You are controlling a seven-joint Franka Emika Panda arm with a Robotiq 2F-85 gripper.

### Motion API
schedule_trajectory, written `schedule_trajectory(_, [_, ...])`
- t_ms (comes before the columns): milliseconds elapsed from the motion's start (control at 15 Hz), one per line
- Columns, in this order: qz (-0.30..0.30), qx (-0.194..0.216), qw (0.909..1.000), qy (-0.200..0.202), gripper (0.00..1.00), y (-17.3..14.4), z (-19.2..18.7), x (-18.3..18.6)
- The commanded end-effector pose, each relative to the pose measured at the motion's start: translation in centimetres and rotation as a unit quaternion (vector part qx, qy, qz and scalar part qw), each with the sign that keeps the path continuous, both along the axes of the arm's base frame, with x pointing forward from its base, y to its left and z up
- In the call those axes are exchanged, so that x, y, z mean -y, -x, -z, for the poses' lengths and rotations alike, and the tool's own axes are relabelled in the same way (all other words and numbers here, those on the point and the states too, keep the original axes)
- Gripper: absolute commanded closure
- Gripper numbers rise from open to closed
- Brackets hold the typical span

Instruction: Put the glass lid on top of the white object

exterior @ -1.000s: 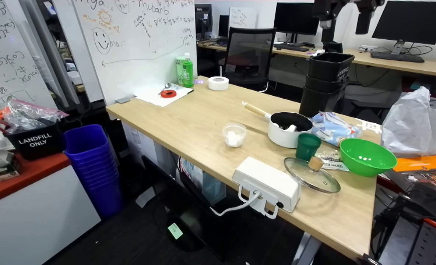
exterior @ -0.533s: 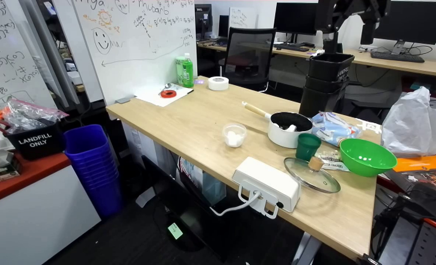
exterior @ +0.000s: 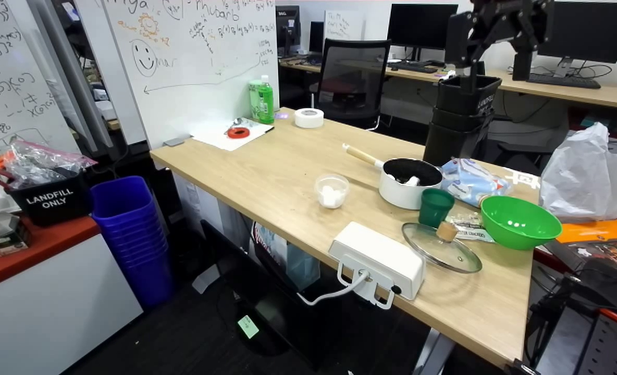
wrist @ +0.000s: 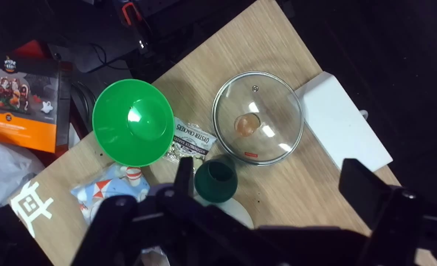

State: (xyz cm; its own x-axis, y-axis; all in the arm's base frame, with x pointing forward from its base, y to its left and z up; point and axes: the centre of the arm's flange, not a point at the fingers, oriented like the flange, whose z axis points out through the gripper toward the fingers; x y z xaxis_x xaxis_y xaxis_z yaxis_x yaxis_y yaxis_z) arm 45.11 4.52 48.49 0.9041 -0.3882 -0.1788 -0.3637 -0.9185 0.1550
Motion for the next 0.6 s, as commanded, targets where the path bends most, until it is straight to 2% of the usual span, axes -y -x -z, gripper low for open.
schedule_trajectory(0, [0.064, 0.002, 0.9975, -0.030, 0.00, -0.1, 3.6, 2.0])
schedule_trajectory(67, [0.073, 0.000, 0.9969, -0.028, 0.00, 0.0, 4.9, 2.6])
schedule_trajectory(133, [0.051, -0.010, 0.9985, -0.017, 0.00, -0.3, 3.6, 2.3])
schedule_trajectory(267, [0.062, -0.011, 0.9978, -0.020, 0.00, -0.2, 4.8, 2.8])
schedule_trajectory(533, [0.064, -0.008, 0.9977, -0.019, 0.00, -0.2, 4.6, 2.7])
